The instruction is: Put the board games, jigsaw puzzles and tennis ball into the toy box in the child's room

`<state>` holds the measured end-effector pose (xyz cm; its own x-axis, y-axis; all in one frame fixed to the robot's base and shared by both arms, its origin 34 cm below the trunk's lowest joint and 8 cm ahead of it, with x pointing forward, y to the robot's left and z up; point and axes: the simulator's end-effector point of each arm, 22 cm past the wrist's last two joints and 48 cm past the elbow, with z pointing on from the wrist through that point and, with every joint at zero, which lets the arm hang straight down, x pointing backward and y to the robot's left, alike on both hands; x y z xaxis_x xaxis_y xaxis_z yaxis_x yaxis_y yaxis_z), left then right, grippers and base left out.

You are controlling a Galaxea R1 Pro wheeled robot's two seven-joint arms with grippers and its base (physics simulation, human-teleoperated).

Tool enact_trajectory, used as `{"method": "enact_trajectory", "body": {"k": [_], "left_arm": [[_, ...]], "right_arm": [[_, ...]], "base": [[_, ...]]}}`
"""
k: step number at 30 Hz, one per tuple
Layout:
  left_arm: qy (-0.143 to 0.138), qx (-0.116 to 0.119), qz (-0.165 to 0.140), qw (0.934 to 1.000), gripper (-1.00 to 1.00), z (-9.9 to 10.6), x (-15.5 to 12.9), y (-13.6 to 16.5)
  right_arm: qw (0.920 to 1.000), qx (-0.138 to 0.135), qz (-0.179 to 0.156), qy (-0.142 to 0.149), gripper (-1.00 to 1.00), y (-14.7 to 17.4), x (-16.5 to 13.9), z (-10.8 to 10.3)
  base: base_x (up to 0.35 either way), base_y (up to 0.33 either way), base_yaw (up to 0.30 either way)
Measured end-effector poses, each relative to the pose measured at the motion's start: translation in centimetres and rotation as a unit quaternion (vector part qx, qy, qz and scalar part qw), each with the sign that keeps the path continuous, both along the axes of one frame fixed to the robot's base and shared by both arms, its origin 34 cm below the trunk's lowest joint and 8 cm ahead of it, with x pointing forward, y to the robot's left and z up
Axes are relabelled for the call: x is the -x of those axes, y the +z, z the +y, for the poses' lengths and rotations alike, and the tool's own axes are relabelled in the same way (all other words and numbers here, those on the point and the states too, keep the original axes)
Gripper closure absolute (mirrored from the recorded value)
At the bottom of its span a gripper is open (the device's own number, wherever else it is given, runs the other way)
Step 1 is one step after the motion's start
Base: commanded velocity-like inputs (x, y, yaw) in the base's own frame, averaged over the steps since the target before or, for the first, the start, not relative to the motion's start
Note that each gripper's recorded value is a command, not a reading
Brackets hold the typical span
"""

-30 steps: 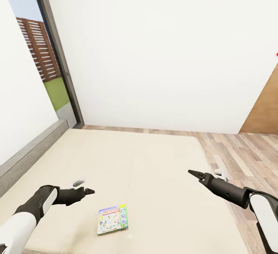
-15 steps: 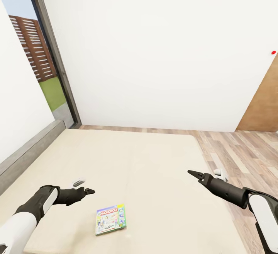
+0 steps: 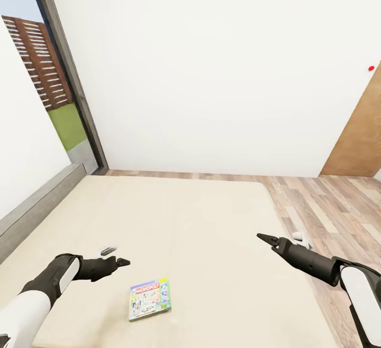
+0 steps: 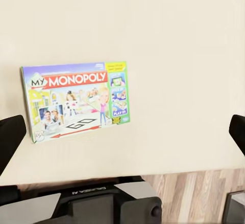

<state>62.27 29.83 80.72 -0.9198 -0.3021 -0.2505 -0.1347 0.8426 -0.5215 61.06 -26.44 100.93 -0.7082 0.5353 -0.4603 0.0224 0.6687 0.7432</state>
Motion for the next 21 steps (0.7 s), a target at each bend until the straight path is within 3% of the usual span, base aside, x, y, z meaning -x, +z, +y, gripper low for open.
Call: {"method": "enact_trajectory", "body": {"k": [21], "left_arm": [[-0.001, -0.002, 0.015, 0.9999, -1.0, 0.0, 0.6, -1.6]], "right_arm": [[0.9998, -0.001, 0.017, 0.003, -1.0, -1.7, 0.1, 0.3]], "base": [[0.0, 0.0, -0.111]]}}
